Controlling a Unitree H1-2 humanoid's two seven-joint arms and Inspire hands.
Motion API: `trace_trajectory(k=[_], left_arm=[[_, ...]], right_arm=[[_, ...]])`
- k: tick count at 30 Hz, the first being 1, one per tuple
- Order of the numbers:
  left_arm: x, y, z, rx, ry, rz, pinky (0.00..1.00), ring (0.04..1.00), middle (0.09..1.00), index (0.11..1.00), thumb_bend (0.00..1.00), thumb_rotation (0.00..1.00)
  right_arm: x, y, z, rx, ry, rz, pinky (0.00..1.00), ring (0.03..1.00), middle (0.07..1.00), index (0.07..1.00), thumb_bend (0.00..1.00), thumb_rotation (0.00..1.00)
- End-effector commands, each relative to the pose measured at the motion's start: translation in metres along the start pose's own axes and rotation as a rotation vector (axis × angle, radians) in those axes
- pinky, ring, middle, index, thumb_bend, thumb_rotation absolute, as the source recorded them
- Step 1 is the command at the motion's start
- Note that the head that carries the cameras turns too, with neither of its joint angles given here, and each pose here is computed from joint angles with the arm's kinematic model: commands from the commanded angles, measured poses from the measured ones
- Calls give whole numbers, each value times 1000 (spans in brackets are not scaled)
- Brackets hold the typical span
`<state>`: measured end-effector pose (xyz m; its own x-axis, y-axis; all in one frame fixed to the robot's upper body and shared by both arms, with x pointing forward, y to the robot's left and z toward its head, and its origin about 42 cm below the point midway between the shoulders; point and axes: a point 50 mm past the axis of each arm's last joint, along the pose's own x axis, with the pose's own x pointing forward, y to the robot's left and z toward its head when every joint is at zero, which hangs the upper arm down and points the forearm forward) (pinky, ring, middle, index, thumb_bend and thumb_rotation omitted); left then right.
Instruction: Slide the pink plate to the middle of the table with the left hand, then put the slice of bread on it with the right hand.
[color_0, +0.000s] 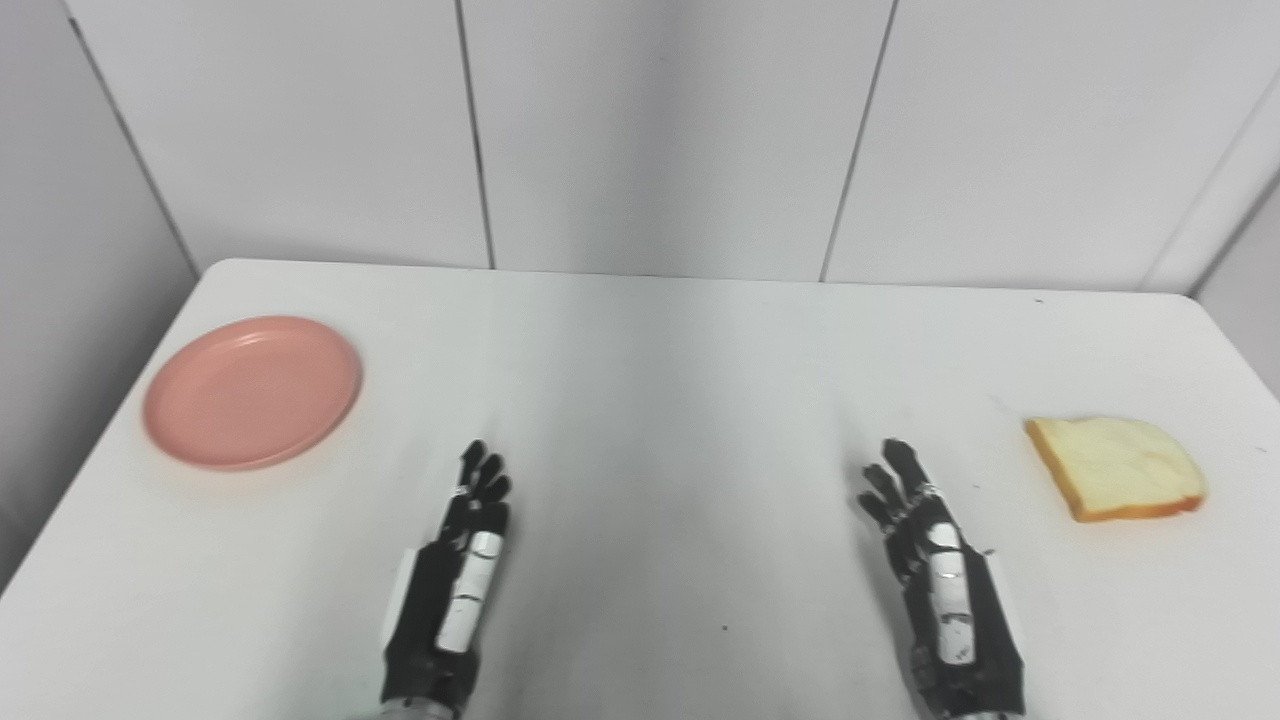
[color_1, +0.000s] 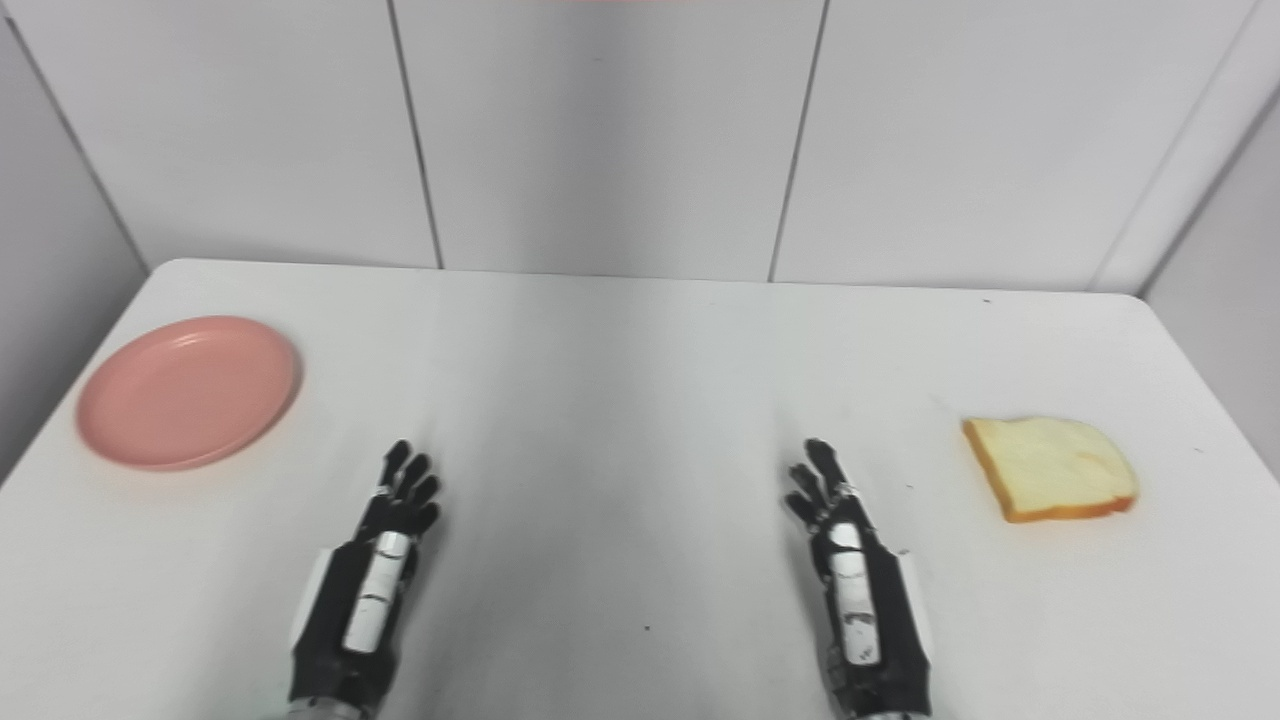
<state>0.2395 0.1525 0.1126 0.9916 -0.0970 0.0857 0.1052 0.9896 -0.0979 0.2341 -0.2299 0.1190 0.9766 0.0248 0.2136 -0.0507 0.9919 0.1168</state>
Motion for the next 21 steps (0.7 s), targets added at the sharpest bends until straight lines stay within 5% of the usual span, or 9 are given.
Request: trace_trajectory(k=[1, 21], left_arm=[[-2, -9, 2, -15, -39, 11, 971, 979, 985, 978, 668, 835], [0, -16, -18, -9, -42, 11, 961, 992, 997, 979, 638, 814]], right_arm=[[-25, -26, -22, -38, 89, -24, 939, 938, 967, 911, 760, 967], [-23, -33, -32, -22, 107, -29, 972, 962, 978, 921, 750, 987]])
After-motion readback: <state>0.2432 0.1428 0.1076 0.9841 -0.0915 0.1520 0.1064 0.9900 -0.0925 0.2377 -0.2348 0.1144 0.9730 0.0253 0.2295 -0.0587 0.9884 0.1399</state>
